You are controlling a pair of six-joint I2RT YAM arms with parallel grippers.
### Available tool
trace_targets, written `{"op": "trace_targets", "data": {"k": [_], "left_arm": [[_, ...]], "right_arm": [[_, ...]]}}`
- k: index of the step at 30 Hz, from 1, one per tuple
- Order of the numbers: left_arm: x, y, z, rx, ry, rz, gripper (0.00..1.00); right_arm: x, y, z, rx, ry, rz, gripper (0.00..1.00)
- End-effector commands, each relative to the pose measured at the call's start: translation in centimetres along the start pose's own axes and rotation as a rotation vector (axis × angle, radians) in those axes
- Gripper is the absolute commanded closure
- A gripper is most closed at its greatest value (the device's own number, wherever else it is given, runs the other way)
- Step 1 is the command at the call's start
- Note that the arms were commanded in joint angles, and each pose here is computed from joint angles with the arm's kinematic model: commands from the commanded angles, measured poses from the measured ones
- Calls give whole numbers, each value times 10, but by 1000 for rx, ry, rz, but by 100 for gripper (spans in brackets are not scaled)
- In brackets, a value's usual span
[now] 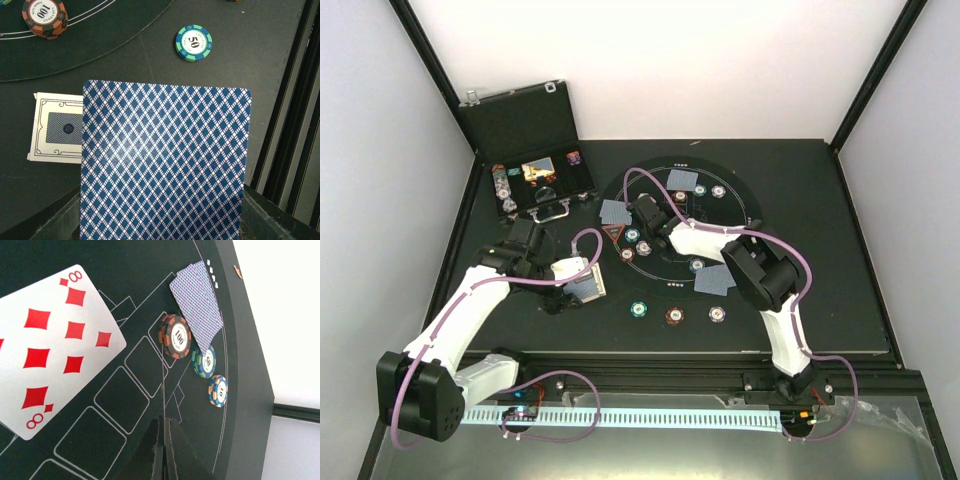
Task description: Distribute texas hold em gaming equipment
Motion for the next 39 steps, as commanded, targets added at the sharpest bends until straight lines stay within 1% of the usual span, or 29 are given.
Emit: {"op": "trace_targets", "data": {"k": [1,2,3,6,7,8,9,10,15,19,24,27,30,32,34,39], "left_arm": [[0,8,-10,-33,18,14,98],[0,9,-10,-35,18,17,99],[0,9,-10,-35,16,14,98],[0,9,-10,-37,11,13,98],[0,9,-10,-39,11,14,98],[0,9,-10,-41,10,14,98],[0,9,-10,-41,10,14,98],[0,9,-10,-43,10,15,98],[-1,9,-11,-42,10,16,98],[-2,10,-13,-43,12,17,99],[-3,9,-13,-43,14,21,98],[-3,9,-13,-42,16,23,98],[-2,9,-12,-42,14,24,99],[-2,9,-12,-43,12,22,98],[-2,9,-12,-44,13,23,98],[-1,10,-12,-50,14,24,99]], "right_arm": [[4,-1,-4,5,-46,-2,99],[6,-3,-5,4,-7,1,98],[7,-5,-6,11,23,6,95],[11,-14,-12,11,101,32,82],[11,-17,-15,10,116,43,74],[12,-20,-17,11,130,50,64],[13,-22,-19,12,143,58,55],[13,-24,-21,11,155,64,51],[10,-29,-31,8,206,122,39],[3,-30,-39,-2,236,187,34],[-2,-37,-44,20,299,271,26],[-16,-43,-46,27,384,397,24],[-35,-49,-44,50,483,576,24],[-47,-53,-43,73,583,713,23],[-54,-52,-48,66,703,811,21],[-55,-39,-79,15,1072,971,18]]}}
Point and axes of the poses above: each gripper's point midway between its finger pads, its own z axis out along the fingers, its own x axis along the line the jaws close on, y = z × x, the point moved 10 cm from there along -z, back along the fingers, and after that the axes turned 2 degrees about z, right-handed, at the moved point
